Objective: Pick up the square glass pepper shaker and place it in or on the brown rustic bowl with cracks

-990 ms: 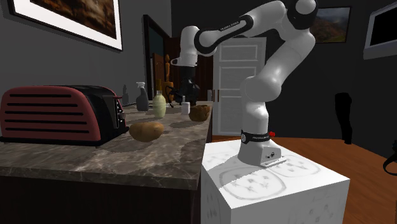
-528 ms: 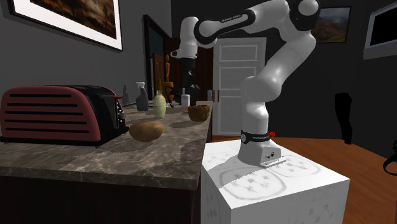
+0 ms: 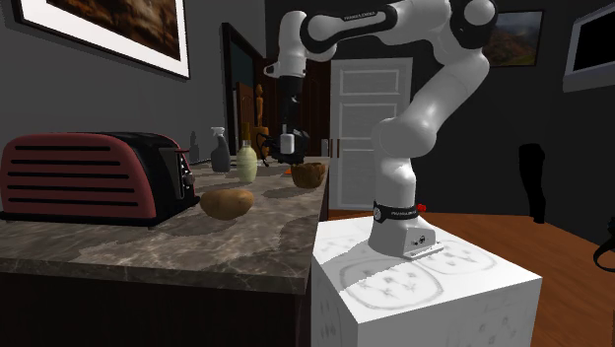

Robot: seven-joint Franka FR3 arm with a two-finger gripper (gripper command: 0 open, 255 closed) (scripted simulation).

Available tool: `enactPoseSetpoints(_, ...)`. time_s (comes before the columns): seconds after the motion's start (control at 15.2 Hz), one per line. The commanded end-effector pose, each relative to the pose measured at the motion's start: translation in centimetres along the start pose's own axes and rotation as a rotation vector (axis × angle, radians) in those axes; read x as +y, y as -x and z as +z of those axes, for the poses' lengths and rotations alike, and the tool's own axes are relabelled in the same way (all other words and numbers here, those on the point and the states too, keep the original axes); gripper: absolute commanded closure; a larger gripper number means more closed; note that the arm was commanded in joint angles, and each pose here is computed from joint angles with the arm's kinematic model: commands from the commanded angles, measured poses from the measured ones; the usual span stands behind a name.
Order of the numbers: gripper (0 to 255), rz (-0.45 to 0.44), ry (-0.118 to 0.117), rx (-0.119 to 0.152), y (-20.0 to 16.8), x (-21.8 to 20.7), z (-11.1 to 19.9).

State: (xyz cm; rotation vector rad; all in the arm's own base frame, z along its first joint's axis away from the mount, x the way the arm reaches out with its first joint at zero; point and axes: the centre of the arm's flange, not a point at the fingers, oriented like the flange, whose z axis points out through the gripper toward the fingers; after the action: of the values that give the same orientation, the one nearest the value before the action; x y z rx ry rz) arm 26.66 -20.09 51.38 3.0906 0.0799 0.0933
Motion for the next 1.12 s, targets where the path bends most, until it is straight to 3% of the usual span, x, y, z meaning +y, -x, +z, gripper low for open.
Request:
enactPoseSetpoints(0.0,255,0.000,0.000,0.000,-0.1,0.0,-1.2)
enactPoseSetpoints(0.13,255,0.000,0.000,0.000,-0.1,0.0,-1.9)
enactPoseSetpoints(1.06,255,0.000,0.000,0.000,11.1,11.6,-5.2)
